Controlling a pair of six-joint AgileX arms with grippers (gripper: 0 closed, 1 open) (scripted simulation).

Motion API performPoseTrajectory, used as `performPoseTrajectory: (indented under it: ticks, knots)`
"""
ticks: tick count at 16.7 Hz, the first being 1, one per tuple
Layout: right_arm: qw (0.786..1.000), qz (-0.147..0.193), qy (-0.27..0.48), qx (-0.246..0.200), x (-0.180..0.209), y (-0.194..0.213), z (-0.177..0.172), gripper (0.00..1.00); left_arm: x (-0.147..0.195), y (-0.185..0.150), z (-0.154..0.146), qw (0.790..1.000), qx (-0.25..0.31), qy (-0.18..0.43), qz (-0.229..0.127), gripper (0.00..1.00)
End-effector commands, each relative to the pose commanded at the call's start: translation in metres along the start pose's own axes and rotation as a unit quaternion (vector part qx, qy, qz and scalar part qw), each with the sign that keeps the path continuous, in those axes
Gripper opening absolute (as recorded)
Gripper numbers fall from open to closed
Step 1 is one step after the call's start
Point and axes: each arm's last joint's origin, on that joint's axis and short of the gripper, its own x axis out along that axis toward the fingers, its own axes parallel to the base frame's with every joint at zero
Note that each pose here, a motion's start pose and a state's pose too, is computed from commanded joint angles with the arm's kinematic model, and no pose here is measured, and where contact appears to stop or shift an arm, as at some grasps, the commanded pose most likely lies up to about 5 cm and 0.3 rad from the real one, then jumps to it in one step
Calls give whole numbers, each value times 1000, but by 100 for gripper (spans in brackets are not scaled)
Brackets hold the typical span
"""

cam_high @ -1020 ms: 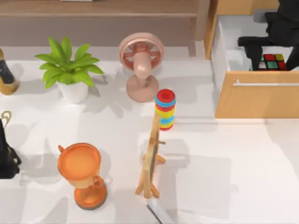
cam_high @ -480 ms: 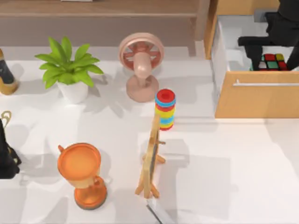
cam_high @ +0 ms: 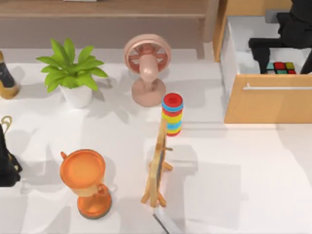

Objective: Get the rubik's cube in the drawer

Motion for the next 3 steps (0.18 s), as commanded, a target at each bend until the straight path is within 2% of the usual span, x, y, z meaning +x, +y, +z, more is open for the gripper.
performPoseTrajectory:
  ticks: [3]
  knots:
    - [1000,0,0,0,0,0,0,100,0,0,0,1000,0,0,0,100]
